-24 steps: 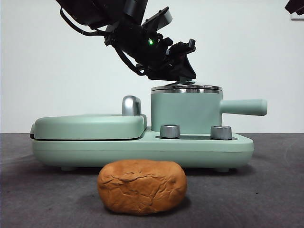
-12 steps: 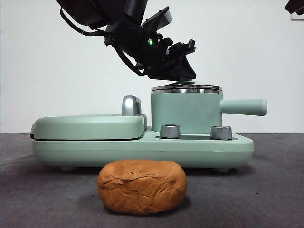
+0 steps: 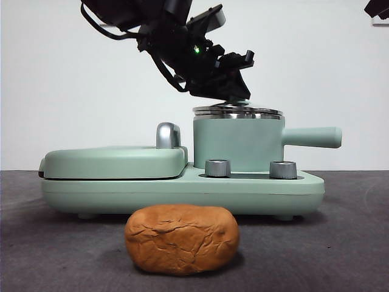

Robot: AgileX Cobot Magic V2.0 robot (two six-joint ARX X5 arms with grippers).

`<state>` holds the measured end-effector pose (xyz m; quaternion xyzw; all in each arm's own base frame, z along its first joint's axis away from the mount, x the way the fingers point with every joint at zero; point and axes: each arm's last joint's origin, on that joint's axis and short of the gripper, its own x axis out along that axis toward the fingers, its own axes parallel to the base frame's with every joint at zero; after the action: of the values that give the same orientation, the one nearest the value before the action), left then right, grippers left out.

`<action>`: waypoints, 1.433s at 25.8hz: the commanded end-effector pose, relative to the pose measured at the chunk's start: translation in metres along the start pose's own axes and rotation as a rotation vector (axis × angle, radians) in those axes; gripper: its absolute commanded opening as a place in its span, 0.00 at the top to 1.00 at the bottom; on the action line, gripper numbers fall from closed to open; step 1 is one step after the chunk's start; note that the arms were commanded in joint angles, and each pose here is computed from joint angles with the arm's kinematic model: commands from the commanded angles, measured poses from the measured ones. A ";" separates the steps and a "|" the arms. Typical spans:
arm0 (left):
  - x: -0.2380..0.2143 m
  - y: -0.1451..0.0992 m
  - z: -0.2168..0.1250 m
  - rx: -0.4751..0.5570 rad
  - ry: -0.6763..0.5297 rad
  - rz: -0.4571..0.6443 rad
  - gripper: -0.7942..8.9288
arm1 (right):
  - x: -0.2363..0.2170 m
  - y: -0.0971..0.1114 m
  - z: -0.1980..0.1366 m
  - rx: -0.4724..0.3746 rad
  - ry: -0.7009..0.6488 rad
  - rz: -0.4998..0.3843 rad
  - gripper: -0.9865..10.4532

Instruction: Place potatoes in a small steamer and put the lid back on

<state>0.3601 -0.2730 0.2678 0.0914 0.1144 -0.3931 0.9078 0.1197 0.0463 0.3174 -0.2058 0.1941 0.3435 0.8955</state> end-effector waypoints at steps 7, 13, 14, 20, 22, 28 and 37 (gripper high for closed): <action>-0.032 0.000 0.053 0.051 -0.135 0.049 0.90 | -0.001 -0.001 0.004 0.004 -0.016 -0.003 0.66; -0.070 -0.003 0.072 0.003 -0.062 0.038 0.90 | -0.001 -0.001 0.004 0.016 -0.016 -0.003 0.66; -0.076 -0.003 0.074 -0.009 -0.048 0.037 0.90 | -0.001 -0.001 0.004 0.020 -0.016 -0.002 0.66; -0.116 -0.005 0.084 -0.044 0.052 0.035 0.90 | 0.000 0.002 0.005 0.010 -0.022 0.021 0.66; -0.129 -0.004 0.085 -0.051 0.084 0.039 0.90 | 0.002 0.005 0.006 0.000 -0.023 0.044 0.65; -0.159 0.002 0.075 -0.071 0.132 0.071 0.90 | 0.020 0.012 0.009 -0.024 0.005 0.168 0.58; -0.211 0.011 0.050 -0.110 0.130 0.150 0.90 | 0.070 0.035 0.018 -0.093 0.070 0.385 0.58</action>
<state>0.2383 -0.1342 0.3637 0.0837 0.2159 -0.3093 0.9223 0.1445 0.1093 0.2898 -0.2186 0.2458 0.4987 0.8019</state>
